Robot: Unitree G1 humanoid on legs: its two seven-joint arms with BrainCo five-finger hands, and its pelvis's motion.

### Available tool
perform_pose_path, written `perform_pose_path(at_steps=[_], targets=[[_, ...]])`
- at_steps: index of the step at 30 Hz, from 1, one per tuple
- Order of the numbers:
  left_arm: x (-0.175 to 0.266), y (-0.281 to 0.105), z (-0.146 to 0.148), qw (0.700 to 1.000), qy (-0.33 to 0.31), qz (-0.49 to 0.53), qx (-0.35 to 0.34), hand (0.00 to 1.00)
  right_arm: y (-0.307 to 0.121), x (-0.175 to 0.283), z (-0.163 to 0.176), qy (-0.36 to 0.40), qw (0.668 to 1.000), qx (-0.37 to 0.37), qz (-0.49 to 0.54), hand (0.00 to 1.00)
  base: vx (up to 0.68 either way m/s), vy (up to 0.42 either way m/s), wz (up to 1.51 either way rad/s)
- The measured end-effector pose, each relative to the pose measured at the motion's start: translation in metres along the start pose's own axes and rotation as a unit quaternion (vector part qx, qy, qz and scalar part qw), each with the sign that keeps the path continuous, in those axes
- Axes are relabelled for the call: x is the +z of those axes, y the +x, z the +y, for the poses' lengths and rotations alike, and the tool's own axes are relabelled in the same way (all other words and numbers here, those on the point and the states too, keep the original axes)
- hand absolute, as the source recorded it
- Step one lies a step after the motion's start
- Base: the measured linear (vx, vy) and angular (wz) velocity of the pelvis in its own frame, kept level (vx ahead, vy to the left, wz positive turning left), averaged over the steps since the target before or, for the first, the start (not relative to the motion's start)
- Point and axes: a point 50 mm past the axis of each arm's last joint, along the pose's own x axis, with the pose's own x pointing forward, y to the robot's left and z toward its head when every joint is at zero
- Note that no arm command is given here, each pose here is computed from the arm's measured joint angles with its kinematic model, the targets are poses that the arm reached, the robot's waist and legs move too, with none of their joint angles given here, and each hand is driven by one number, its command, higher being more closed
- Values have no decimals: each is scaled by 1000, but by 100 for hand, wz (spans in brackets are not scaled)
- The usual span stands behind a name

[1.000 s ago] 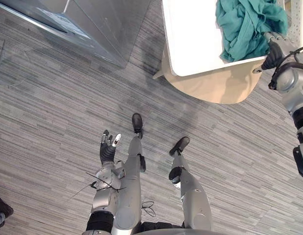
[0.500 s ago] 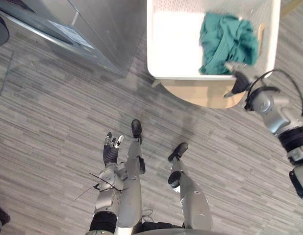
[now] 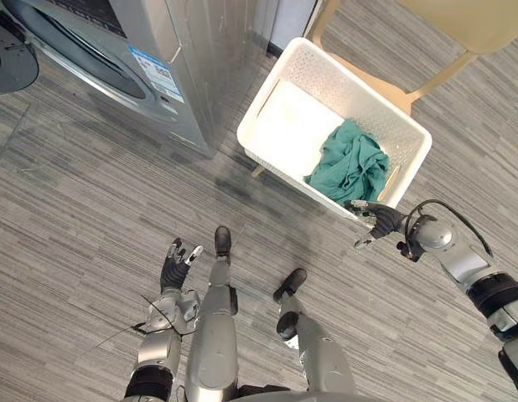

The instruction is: Pick up the laundry basket with both hands and put the clothes into the washing machine.

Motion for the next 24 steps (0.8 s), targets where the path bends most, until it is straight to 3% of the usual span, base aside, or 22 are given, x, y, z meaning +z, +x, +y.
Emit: perform_pose_path(at_steps=[16, 24], targets=[[-3, 2, 2, 1000, 17, 11, -3, 0, 1, 11, -74, -17, 990, -137, 37, 0, 36, 19, -2], [-5, 1, -2, 1000, 12, 12, -5, 0, -6, 26, -112, -36, 968, -246, 40, 0, 23, 28, -5]])
